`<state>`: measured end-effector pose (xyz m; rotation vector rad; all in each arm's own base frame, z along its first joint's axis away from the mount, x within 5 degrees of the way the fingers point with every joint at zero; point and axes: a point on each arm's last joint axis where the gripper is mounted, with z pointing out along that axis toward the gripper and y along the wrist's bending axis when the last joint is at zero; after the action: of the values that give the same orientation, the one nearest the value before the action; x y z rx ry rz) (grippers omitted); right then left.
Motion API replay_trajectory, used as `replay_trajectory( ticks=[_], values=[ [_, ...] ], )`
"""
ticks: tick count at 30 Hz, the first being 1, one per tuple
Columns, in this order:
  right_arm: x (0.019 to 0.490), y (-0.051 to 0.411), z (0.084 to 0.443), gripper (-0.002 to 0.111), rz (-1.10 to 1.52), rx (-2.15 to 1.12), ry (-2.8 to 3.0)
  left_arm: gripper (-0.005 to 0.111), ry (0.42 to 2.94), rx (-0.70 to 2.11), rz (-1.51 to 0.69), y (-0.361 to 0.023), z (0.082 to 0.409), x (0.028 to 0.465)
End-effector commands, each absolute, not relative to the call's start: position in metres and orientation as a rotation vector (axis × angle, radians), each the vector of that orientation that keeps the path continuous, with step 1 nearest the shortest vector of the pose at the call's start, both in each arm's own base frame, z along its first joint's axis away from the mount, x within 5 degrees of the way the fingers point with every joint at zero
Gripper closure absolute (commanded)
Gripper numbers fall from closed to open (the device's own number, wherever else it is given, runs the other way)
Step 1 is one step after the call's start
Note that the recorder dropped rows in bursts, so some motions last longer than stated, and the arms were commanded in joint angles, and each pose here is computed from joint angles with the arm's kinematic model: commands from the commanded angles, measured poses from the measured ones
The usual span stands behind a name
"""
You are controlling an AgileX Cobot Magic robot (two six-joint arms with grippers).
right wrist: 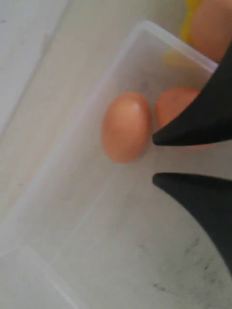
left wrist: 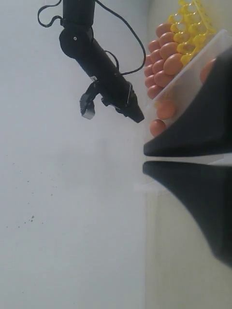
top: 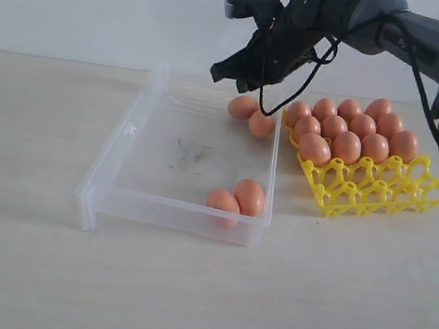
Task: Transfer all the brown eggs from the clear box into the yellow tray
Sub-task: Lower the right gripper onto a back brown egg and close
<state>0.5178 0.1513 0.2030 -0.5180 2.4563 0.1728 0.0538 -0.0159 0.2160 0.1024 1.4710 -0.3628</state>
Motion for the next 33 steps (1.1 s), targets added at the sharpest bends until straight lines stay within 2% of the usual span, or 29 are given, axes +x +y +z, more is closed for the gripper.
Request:
replay_trajectory(
  ticks=[1,2,3,9,15,20,33],
  values=[
    [0.514,0.134,0.189,0.056,0.153,-0.445,2.627,0.103,1.460,0.099,-0.351,-0.015,0.216,0.054],
    [0.514,0.133,0.189,0.048,0.159,-0.411,2.640,0.103,1.460,0.099,-0.351,-0.015,0.216,0.054],
    [0.514,0.133,0.190,0.046,0.155,-0.394,2.642,0.103,1.460,0.099,-0.351,-0.015,0.216,0.054],
    [0.519,0.133,0.194,0.066,0.161,-0.331,2.584,0.103,1.460,0.099,-0.351,-0.015,0.216,0.054],
    [0.523,0.134,0.181,0.059,0.170,-0.298,2.595,0.103,1.460,0.099,-0.351,-0.015,0.216,0.054],
    [0.524,0.134,0.160,0.060,0.173,-0.267,2.643,0.103,1.460,0.099,-0.351,-0.015,0.216,0.054],
    [0.535,0.134,0.148,0.060,0.188,-0.135,2.561,0.103,1.460,0.099,-0.351,-0.015,0.216,0.054]
  ],
)
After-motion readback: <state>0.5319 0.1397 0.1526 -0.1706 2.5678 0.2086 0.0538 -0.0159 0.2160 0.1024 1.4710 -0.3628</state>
